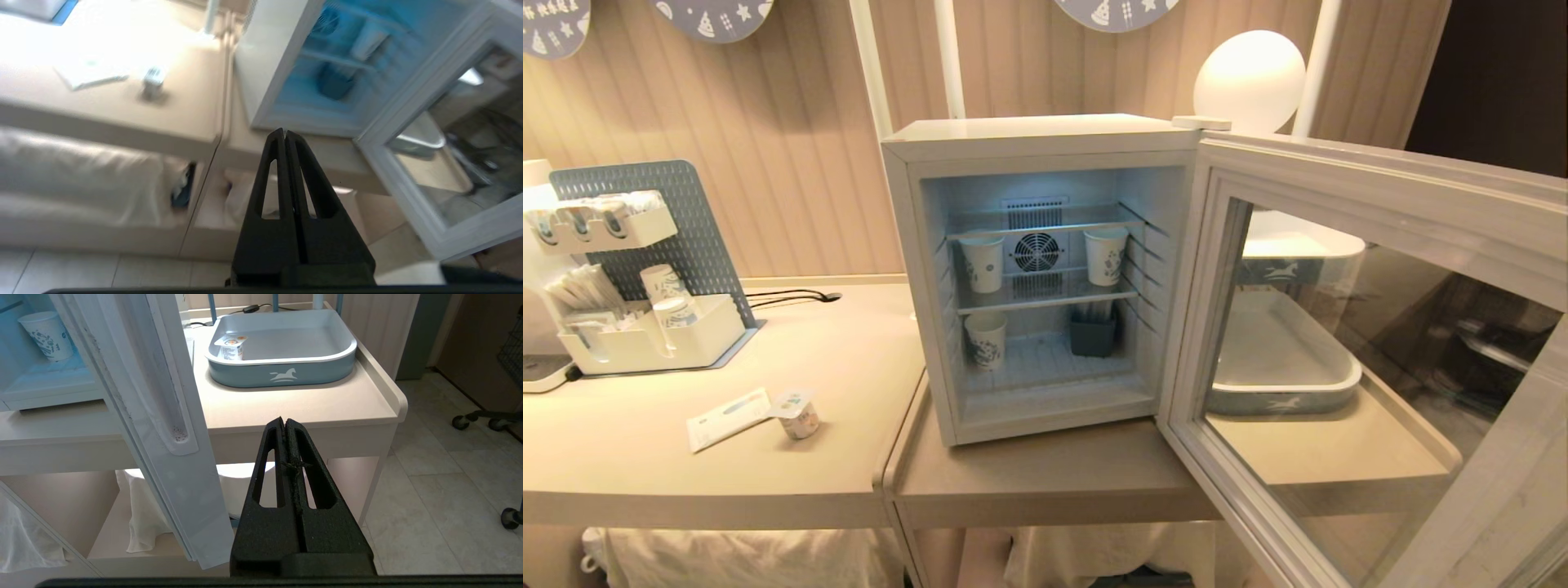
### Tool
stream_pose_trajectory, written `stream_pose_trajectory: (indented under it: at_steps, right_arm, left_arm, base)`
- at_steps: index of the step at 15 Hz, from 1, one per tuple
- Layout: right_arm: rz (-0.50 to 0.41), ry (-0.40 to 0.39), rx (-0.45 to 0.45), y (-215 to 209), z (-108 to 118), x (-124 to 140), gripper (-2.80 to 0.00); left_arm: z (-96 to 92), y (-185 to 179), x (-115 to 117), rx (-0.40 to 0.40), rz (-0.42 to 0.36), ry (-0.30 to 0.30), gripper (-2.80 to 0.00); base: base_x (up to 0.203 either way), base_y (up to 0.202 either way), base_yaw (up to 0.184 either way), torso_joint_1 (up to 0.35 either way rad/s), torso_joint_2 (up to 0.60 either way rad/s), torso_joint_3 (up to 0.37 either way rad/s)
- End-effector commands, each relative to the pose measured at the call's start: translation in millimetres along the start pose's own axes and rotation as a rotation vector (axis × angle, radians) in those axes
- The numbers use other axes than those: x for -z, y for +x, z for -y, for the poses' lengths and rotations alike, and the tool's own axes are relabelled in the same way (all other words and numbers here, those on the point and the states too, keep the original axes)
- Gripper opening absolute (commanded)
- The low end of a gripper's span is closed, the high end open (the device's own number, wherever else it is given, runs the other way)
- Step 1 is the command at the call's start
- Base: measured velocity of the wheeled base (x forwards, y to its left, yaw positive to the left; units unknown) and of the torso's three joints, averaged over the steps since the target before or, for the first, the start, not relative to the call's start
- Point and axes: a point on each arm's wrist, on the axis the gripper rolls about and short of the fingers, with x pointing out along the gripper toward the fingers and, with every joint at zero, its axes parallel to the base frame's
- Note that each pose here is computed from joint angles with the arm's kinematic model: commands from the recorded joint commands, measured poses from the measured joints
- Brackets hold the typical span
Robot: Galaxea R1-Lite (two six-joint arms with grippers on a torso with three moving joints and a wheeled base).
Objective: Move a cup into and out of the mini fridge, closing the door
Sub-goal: Put the yoghurt in the freezer
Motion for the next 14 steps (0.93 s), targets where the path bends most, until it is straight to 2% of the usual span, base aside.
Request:
stream_pose_trajectory:
  at_steps: [1, 2, 3, 4, 5, 7, 9, 10, 12, 14]
  right_arm:
    - [0.0, 0.0, 0.001, 0.0, 0.0, 0.1, -2.8]
    - [0.0, 0.0, -0.001, 0.0, 0.0, 0.1, -2.8]
    - [0.0, 0.0, 0.0, 0.0, 0.0, 0.1, -2.8]
    - [0.0, 0.0, 0.0, 0.0, 0.0, 0.1, -2.8]
    - [0.0, 0.0, -0.001, 0.0, 0.0, 0.1, -2.8]
    - [0.0, 0.0, -0.001, 0.0, 0.0, 0.1, -2.8]
    - [0.0, 0.0, -0.001, 0.0, 0.0, 0.0, -2.8]
    - [0.0, 0.0, -0.001, 0.0, 0.0, 0.1, -2.8]
    - [0.0, 0.0, -0.001, 0.0, 0.0, 0.1, -2.8]
    - [0.0, 0.0, -0.001, 0.0, 0.0, 0.1, -2.8]
  left_arm:
    - [-2.3, -20.0, 40.7, -0.059, 0.007, -0.017, -2.8]
    - [-6.0, -11.3, 46.6, -0.068, -0.031, -0.02, -2.8]
    - [-7.3, -4.7, 46.5, -0.057, -0.016, -0.013, -2.8]
    - [-6.6, -0.1, 40.7, -0.019, 0.045, 0.004, -2.8]
    - [-8.2, 4.8, 39.3, 0.018, 0.062, 0.014, -2.8]
    - [-18.7, 6.4, 41.9, 0.113, 0.02, 0.027, -2.8]
    - [-28.5, 17.9, 56.9, 0.102, -0.02, 0.067, -2.8]
    - [-33.8, 23.8, 72.2, 0.092, 0.0, 0.123, -2.8]
    - [-47.6, 39.2, 108.0, 0.086, 0.111, 0.247, -2.8]
    - [-58.3, 65.1, 127.7, 0.018, 0.231, 0.31, -2.8]
  base:
    - [0.0, 0.0, 0.0, 0.0, 0.0, 0.0]
    - [0.0, 0.0, 0.0, 0.0, 0.0, 0.0]
    - [0.0, 0.0, 0.0, 0.0, 0.0, 0.0]
    - [0.0, 0.0, 0.0, 0.0, 0.0, 0.0]
    - [0.0, 0.0, 0.0, 0.0, 0.0, 0.0]
    - [0.0, 0.0, 0.0, 0.0, 0.0, 0.0]
    - [0.0, 0.0, 0.0, 0.0, 0.0, 0.0]
    - [0.0, 0.0, 0.0, 0.0, 0.0, 0.0]
    - [0.0, 0.0, 0.0, 0.0, 0.0, 0.0]
    - [0.0, 0.0, 0.0, 0.0, 0.0, 0.0]
